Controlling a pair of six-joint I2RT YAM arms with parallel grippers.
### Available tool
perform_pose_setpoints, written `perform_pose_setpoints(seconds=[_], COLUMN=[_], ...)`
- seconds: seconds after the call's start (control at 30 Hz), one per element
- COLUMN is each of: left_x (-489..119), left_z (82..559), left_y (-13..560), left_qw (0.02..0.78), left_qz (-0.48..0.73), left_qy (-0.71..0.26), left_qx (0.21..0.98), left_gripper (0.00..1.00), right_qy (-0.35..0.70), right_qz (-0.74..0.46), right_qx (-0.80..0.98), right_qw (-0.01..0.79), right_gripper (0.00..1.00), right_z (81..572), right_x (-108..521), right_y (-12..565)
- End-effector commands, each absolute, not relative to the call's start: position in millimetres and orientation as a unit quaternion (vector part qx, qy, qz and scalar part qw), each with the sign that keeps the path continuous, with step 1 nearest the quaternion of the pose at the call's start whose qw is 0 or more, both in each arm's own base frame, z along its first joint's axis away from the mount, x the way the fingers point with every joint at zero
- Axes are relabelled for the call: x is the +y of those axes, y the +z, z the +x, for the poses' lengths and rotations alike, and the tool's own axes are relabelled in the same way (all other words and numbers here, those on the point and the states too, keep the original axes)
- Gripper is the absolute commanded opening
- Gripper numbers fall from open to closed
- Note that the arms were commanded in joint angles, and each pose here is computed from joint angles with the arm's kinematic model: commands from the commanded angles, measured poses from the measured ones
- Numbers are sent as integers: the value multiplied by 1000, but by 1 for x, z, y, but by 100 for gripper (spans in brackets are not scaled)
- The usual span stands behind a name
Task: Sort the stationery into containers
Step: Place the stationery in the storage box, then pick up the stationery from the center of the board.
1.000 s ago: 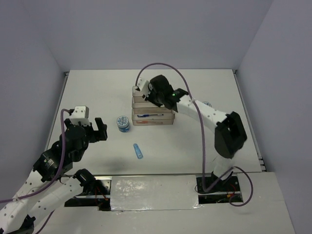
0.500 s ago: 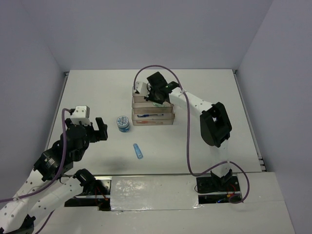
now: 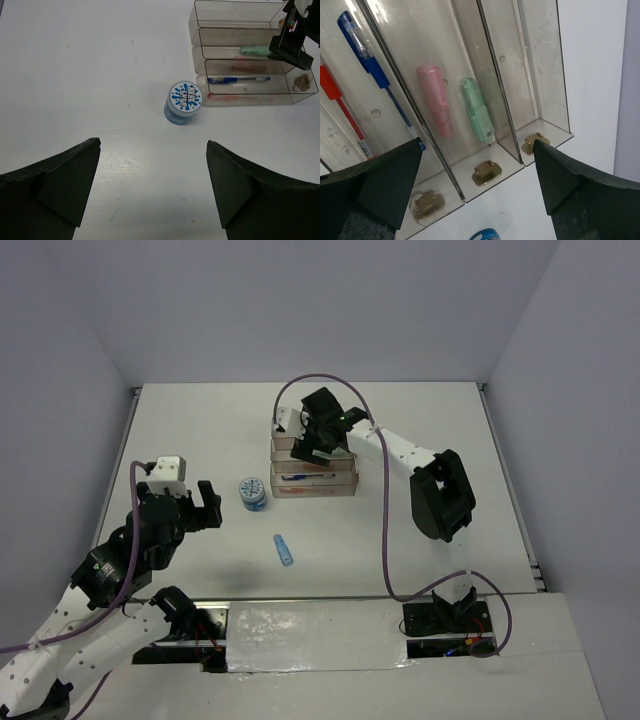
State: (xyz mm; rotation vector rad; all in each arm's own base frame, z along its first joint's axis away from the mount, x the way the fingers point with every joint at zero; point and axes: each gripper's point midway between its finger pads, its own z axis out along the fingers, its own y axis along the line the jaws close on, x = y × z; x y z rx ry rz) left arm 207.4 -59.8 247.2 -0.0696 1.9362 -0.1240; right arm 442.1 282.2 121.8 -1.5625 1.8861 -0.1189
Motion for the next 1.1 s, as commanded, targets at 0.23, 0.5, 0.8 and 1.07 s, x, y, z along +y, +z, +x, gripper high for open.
perform_pose_setpoints(seconds=[0.23,0.5,0.8,1.07], left_x=[-61,-52,-9,-4], left_z=[212,211,204,201], left_y=[251,253,254,259], left_qw=[574,577,576,588], left_qz=[-32,-49,-147,-160], left_qy=[-53,-38,40,29], left_qx=[817,814,803,792], left_gripper=[99,99,99,99], right_qy=[40,142,151,89], right_qz=[-420,-273,-253,-275], right_qx=[708,785,876,901], right_qw=[566,539,382,324], right_gripper=[100,100,98,92], right_z=[423,308,227,195], right_x=[300,332,374,388], right_y=[287,274,125,53])
